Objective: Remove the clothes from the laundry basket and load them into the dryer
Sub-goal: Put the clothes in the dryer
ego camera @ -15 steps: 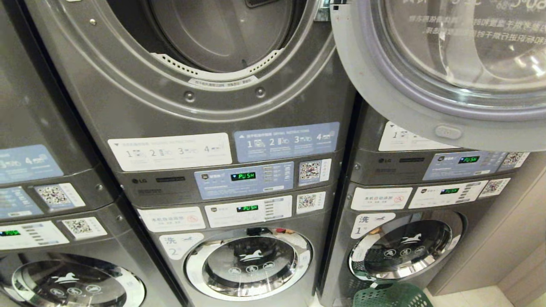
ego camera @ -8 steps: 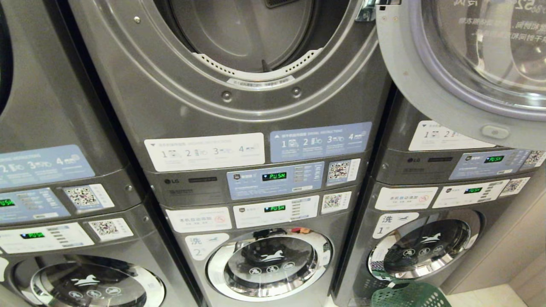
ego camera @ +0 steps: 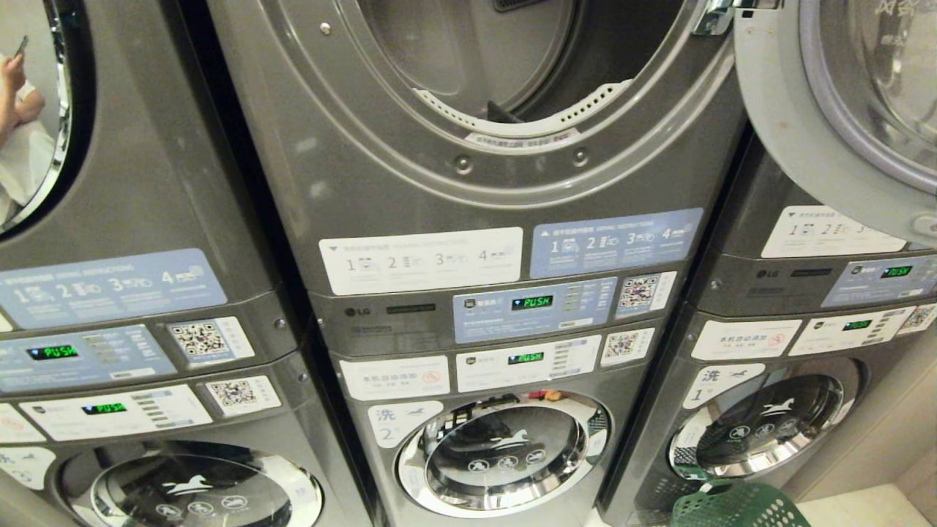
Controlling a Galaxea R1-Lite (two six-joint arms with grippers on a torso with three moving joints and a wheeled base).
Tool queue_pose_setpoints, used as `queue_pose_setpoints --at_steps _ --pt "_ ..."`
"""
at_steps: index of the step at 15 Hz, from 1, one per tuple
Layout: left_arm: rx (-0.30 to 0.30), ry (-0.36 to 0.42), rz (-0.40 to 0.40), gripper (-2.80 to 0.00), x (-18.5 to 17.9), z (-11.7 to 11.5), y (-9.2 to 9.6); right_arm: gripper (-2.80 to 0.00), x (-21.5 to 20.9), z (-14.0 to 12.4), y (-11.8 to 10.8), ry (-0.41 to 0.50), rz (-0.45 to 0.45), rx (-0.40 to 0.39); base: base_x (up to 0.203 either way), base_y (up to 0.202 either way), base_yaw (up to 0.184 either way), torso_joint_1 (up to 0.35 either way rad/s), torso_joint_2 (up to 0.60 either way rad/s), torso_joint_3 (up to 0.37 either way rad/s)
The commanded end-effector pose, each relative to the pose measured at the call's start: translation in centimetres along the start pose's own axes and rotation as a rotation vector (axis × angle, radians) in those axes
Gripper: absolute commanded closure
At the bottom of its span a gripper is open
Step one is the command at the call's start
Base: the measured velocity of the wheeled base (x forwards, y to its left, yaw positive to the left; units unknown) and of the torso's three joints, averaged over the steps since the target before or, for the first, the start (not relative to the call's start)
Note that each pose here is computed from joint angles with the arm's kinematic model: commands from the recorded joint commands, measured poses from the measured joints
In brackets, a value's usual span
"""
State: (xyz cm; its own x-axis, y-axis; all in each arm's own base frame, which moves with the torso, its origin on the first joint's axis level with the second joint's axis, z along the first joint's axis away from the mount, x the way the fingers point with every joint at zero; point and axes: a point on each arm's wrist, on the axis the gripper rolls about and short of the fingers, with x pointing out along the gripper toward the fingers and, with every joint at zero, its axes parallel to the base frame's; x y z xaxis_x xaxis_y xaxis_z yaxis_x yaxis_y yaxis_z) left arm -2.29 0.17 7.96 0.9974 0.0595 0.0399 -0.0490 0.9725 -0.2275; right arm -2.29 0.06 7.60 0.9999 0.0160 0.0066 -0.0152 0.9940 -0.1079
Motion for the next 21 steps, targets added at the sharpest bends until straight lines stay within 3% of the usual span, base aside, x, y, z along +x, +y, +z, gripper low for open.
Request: queue_pose_setpoints --at_steps 1,5,14,21 --pt "0.0 0.027 0.007 0.0 0.18 -0.79 0.17 0.0 0.05 -0.16 0.02 0.006 0.002 -0.001 0.0 0.193 -0.001 0.003 0.0 -0.002" --pt "0.004 0.03 0.007 0.0 0.18 -0.82 0.18 0.0 0.05 -0.16 0.02 0.006 0.002 -0.001 0.0 0.168 0.0 0.003 0.0 0.002" --pt "0.005 0.028 0.007 0.0 0.18 -0.81 0.17 0.0 0.04 -0.12 0.01 0.005 0.001 0.001 0.0 0.006 0.0 0.0 0.0 0.0" --pt "0.005 0.03 0.007 0.0 0.19 -0.85 0.18 0.0 0.05 -0.14 0.01 0.006 0.0 0.002 0.172 0.0 0.0 0.003 0.0 0.001"
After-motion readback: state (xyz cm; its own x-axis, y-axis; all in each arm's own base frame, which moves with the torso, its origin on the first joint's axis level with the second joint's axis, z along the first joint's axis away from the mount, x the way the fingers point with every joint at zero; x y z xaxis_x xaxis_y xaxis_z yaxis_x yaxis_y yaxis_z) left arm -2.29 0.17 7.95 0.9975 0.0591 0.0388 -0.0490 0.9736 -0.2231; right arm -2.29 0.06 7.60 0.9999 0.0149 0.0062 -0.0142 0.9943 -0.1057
